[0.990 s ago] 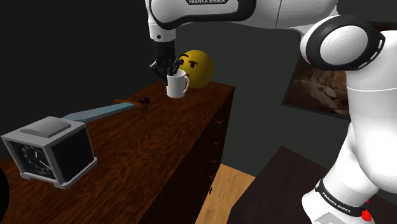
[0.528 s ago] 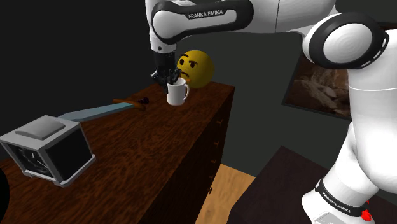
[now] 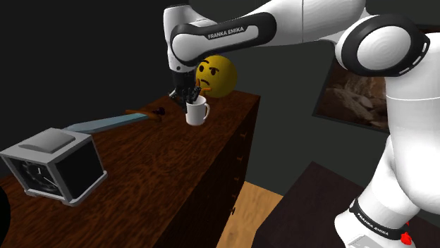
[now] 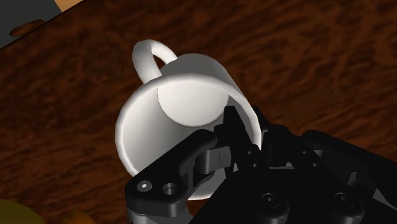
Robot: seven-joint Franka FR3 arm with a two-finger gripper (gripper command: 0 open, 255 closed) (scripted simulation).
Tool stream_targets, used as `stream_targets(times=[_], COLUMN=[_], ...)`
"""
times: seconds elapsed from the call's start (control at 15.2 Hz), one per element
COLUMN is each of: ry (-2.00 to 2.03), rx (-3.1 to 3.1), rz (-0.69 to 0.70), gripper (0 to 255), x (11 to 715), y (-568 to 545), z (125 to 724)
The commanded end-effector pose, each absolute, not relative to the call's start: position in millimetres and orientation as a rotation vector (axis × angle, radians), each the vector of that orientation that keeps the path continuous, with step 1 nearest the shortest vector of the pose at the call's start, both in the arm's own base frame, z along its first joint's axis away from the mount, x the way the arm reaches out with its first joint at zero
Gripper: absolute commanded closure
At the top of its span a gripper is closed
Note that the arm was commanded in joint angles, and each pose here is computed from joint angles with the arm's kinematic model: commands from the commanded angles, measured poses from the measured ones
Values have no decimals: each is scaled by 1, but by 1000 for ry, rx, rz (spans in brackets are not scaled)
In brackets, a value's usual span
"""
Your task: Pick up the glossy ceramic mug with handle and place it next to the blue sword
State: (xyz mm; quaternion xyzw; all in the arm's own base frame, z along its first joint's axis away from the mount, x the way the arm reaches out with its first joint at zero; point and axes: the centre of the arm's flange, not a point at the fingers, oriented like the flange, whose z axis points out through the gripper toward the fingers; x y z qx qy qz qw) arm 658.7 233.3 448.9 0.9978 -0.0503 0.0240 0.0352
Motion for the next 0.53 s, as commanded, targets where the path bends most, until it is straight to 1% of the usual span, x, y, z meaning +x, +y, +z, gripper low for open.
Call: stream_targets(times=[0.0, 0.46], ry=[-154, -154], rx=[3067, 3067], rz=[75, 75], gripper=[255, 255], x=[658, 658], y=[234, 234], z=[439, 402])
